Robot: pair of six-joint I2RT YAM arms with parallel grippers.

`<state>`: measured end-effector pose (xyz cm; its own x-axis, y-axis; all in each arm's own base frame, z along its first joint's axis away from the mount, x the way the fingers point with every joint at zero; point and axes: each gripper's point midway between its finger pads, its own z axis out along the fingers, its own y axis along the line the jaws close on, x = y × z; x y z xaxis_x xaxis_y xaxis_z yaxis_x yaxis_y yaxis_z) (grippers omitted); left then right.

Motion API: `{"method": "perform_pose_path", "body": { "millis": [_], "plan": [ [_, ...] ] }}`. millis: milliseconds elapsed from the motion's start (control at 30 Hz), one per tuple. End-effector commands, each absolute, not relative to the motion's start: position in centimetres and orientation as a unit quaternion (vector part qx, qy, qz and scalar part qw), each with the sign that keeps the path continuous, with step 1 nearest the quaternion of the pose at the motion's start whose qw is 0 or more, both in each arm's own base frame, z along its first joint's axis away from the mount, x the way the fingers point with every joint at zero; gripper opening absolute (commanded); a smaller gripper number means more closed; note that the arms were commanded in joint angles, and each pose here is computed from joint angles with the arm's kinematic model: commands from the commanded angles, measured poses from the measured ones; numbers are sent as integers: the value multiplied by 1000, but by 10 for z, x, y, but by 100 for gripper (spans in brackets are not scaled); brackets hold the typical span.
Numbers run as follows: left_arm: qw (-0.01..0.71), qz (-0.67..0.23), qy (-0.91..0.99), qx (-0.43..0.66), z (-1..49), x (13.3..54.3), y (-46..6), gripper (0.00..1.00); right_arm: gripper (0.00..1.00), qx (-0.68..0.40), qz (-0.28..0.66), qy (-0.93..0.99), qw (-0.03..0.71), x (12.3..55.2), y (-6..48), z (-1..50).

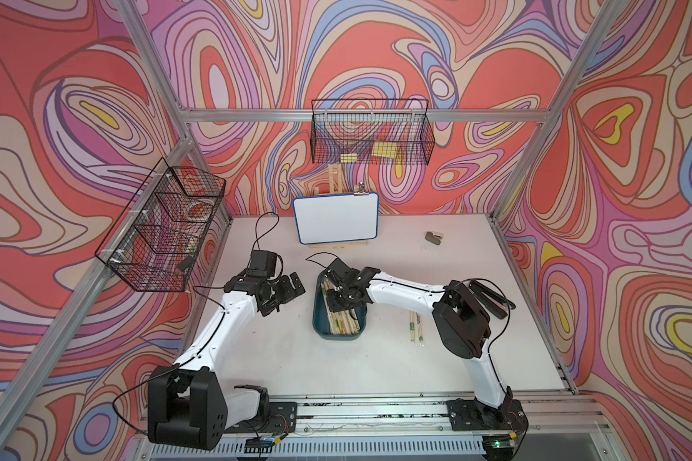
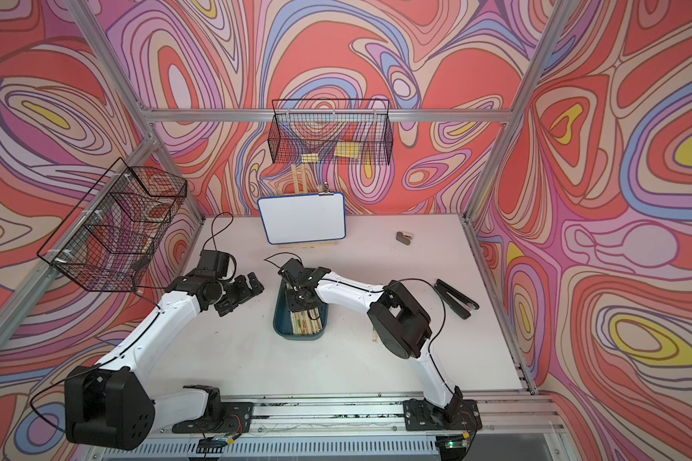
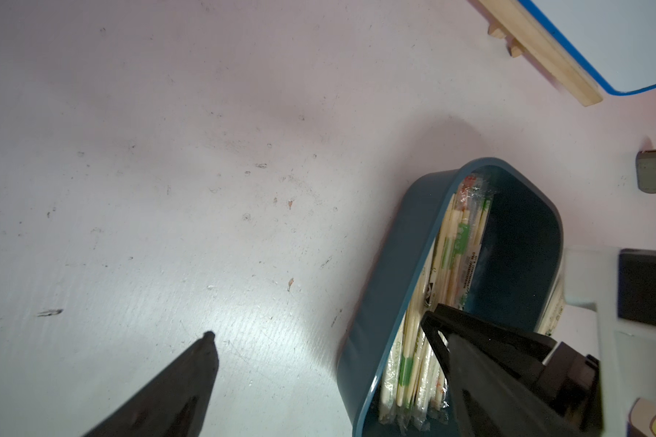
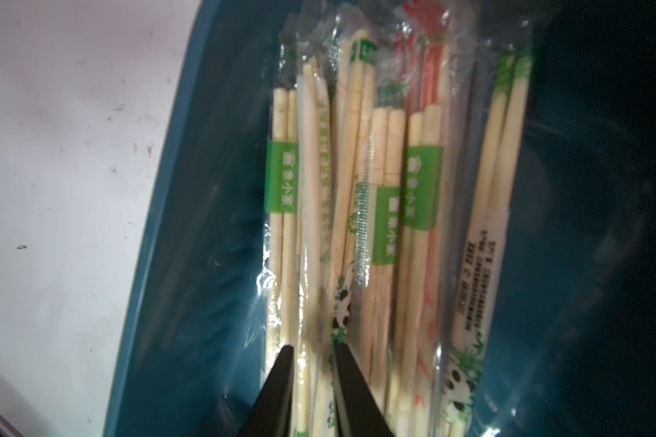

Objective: Take the paired disposable chopsticks out of the storage box
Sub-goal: Pick up the paired disposable chopsticks from the storage box.

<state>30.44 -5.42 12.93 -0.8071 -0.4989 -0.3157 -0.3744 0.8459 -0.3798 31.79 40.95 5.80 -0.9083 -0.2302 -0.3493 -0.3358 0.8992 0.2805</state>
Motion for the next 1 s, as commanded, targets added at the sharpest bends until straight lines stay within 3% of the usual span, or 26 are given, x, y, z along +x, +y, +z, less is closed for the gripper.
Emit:
{"method": "perform_pose_path", "body": {
  "millis": [0,967],
  "plan": [
    [210,-156,937,-231,131,302,-53,100,24,-148,154,962,171,321,406,65],
    [206,-166,935,-235,128,301,-57,100,21,-166,96,965,178,332,393,50]
  ]
}}
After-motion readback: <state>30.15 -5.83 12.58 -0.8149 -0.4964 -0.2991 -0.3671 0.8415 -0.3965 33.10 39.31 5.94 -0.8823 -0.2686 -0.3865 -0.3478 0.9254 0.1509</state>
